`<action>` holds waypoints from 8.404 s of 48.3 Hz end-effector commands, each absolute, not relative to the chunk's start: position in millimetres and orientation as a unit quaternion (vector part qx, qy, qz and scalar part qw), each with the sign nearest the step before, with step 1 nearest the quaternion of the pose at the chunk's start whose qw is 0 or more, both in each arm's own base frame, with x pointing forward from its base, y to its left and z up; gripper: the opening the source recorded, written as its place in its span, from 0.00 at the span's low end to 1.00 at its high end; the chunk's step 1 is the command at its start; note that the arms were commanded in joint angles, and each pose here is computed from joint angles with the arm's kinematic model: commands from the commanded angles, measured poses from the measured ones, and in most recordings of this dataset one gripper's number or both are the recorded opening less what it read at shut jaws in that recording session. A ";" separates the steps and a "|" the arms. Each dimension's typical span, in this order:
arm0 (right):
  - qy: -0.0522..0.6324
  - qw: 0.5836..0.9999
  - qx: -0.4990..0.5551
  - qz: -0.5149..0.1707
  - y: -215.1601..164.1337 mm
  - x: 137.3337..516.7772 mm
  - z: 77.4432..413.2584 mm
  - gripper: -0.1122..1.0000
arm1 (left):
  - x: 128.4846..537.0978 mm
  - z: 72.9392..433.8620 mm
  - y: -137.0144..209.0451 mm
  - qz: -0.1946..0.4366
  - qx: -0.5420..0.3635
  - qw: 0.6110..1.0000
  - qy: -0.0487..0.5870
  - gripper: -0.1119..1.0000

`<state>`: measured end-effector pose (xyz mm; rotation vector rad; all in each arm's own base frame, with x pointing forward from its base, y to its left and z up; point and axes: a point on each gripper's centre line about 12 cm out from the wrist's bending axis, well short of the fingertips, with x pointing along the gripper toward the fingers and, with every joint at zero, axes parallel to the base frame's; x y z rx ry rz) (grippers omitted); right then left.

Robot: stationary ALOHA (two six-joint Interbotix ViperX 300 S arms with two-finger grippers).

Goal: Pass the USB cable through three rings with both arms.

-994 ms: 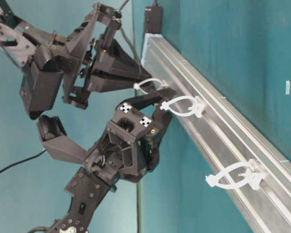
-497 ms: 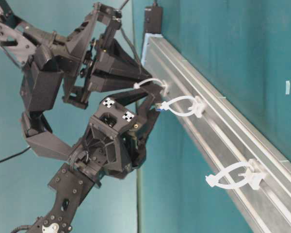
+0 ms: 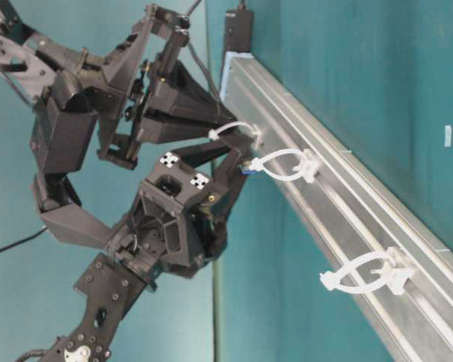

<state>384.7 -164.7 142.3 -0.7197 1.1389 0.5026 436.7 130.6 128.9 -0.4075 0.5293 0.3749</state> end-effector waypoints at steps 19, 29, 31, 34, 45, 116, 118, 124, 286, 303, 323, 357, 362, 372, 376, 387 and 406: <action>0.519 0.754 -0.331 0.230 -163.4 387.0 142.2 0.17 | 443.2 152.9 117.9 0.164 -0.185 0.938 0.244 0.18; 0.513 0.760 -0.335 0.218 -165.3 389.7 143.3 0.17 | 445.3 157.4 118.4 0.165 -0.190 0.938 0.237 0.18; 0.510 0.762 -0.338 0.211 -166.6 389.9 143.2 0.17 | 445.3 157.4 118.4 0.165 -0.192 0.938 0.237 0.18; 0.504 0.767 -0.345 0.199 -168.1 391.1 143.3 0.17 | 445.3 156.7 118.5 0.166 -0.193 0.938 0.237 0.18; 0.498 0.772 -0.350 0.181 -166.3 383.5 139.5 0.17 | 444.8 156.2 119.0 0.173 -0.218 0.932 0.233 0.18; 0.441 0.837 -0.310 0.089 -123.5 367.0 184.4 0.78 | 405.1 198.9 102.5 0.215 -0.451 0.850 0.167 0.18; 0.435 0.840 -0.315 0.085 -122.9 369.3 185.2 0.78 | 405.8 199.8 102.0 0.213 -0.455 0.849 0.163 0.18; 0.420 0.845 -0.324 0.071 -124.8 374.2 186.1 0.78 | 408.4 202.0 99.9 0.206 -0.463 0.849 0.151 0.18; 0.482 0.716 -0.455 0.221 -111.0 386.8 128.4 0.16 | 305.2 240.9 61.0 0.171 -0.419 0.880 0.147 0.91; 0.493 0.711 -0.447 0.228 -113.8 387.8 117.0 0.16 | 302.6 244.6 60.5 0.170 -0.419 0.880 0.144 0.91; 0.493 0.709 -0.448 0.231 -112.9 386.5 116.9 0.16 | 302.6 244.4 60.0 0.170 -0.419 0.880 0.145 0.91; 0.489 0.708 -0.452 0.234 -107.8 386.7 126.9 0.16 | 302.3 244.3 59.5 0.169 -0.419 0.880 0.146 0.91; 0.489 0.708 -0.452 0.235 -106.5 386.9 126.8 0.16 | 302.4 244.5 59.5 0.169 -0.419 0.880 0.145 0.91; 0.486 0.708 -0.453 0.240 -101.4 388.1 126.7 0.16 | 302.0 243.7 59.4 0.170 -0.419 0.880 0.146 0.91; 0.483 0.708 -0.455 0.243 -96.6 389.7 126.2 0.16 | 302.1 243.2 59.9 0.171 -0.419 0.880 0.147 0.91; 0.470 0.715 -0.455 0.248 -81.8 397.1 127.7 0.16 | 302.7 241.8 59.6 0.171 -0.419 0.879 0.149 0.91; 0.458 0.721 -0.453 0.253 -69.8 408.9 131.0 0.16 | 303.8 243.5 55.4 0.161 -0.418 0.882 0.145 0.91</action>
